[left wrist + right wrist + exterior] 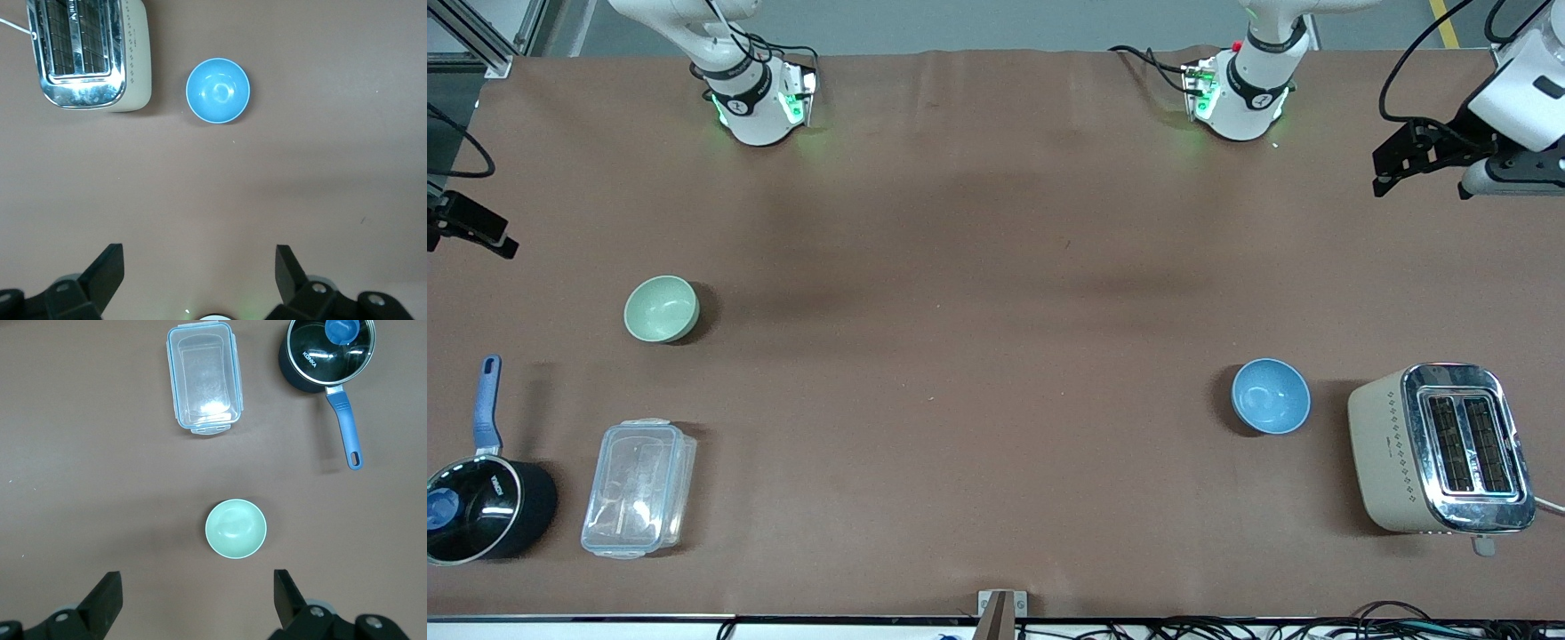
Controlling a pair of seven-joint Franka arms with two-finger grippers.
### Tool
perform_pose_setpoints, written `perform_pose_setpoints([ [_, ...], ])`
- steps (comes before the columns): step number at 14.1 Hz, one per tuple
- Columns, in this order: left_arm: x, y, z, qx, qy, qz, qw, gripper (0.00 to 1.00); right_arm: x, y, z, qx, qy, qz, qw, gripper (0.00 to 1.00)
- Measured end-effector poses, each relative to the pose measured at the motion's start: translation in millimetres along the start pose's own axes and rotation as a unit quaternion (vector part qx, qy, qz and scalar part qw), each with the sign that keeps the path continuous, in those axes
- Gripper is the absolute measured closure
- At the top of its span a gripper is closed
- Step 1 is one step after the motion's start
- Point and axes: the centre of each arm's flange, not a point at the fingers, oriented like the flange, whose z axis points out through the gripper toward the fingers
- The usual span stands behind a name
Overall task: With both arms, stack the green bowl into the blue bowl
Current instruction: 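Reach the left gripper to the blue bowl while the right gripper reaches the green bowl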
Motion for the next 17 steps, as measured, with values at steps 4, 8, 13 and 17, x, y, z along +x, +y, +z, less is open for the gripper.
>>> perform_pose_setpoints([
  [4,7,-2,8,-0.001,-0.008,-0.002,1.0,0.0,-1,3,-3,-0.001,0.002,0.006,1.0,0.0],
  [8,52,-13,61,-0.007,-0.013,-0.01,1.0,0.0,-2,4,-3,-0.002,0.002,0.008,1.0,0.0],
  [13,110,-21,218,0.008,0.044,-0.002,0.999,0.0,2,7,10,-0.002,-0.007,0.011,1.0,0.0],
  [17,116,-46,321,0.009,0.057,-0.01,0.998,0.0,20,39,52,-0.008,-0.026,0.039,0.999,0.02],
])
